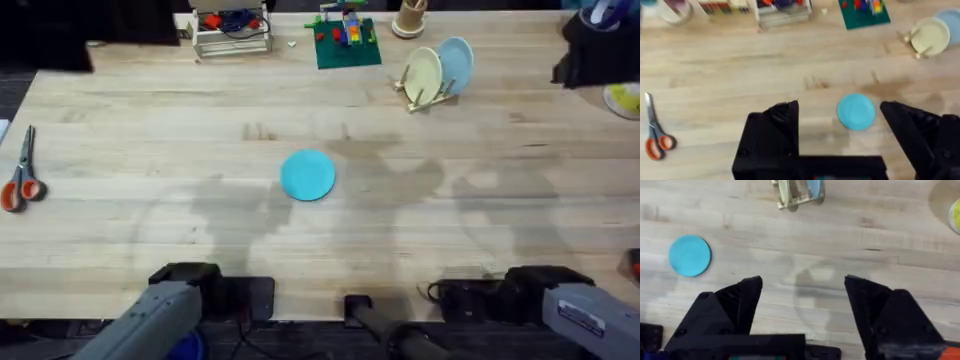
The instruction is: Pick up the plates from the table one by one and place each into a slot on the dish rack.
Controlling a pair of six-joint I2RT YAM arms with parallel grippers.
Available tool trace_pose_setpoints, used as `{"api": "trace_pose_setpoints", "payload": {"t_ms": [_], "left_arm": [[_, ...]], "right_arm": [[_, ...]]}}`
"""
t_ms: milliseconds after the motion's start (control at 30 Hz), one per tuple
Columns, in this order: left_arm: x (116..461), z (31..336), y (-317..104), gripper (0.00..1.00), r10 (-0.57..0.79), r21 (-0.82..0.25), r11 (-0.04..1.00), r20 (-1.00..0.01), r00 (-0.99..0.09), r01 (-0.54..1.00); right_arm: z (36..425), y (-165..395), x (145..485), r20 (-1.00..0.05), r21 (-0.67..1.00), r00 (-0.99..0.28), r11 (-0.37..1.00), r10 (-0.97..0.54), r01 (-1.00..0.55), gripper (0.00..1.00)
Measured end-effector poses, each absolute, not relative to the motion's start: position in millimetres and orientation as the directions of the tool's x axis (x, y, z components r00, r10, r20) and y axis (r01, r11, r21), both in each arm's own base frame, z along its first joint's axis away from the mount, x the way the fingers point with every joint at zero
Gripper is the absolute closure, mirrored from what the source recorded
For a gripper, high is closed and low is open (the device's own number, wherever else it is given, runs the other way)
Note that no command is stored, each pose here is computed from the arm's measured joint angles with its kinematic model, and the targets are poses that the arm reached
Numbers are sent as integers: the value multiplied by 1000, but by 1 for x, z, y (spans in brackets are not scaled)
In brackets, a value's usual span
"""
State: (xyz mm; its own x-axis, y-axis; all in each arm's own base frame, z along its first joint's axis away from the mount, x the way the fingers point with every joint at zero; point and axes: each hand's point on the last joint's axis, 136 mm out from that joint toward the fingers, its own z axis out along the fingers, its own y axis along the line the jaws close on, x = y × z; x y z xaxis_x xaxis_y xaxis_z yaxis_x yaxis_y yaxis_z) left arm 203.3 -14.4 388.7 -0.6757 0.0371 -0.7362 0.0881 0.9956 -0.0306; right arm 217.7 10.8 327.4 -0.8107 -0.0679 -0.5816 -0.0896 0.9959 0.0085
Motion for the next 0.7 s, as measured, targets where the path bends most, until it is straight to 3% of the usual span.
{"api": "trace_pose_setpoints", "payload": {"t_ms": [333,567,633,700], "left_arm": [[224,357,-20,8,33,-78,992,-570,-821,95],[228,350,-22,29,31,-96,991,-536,-843,97],[229,349,-23,279,27,-100,991,-532,-846,94],[230,348,-23,602,26,-101,990,-531,-847,94]], "right_arm": [[318,11,231,-537,12,-841,996,-70,-91,10],[318,11,231,-538,11,-840,996,-72,-93,10],[318,11,231,-538,11,-840,996,-72,-93,10],[318,11,231,-539,11,-840,996,-72,-93,10]]}}
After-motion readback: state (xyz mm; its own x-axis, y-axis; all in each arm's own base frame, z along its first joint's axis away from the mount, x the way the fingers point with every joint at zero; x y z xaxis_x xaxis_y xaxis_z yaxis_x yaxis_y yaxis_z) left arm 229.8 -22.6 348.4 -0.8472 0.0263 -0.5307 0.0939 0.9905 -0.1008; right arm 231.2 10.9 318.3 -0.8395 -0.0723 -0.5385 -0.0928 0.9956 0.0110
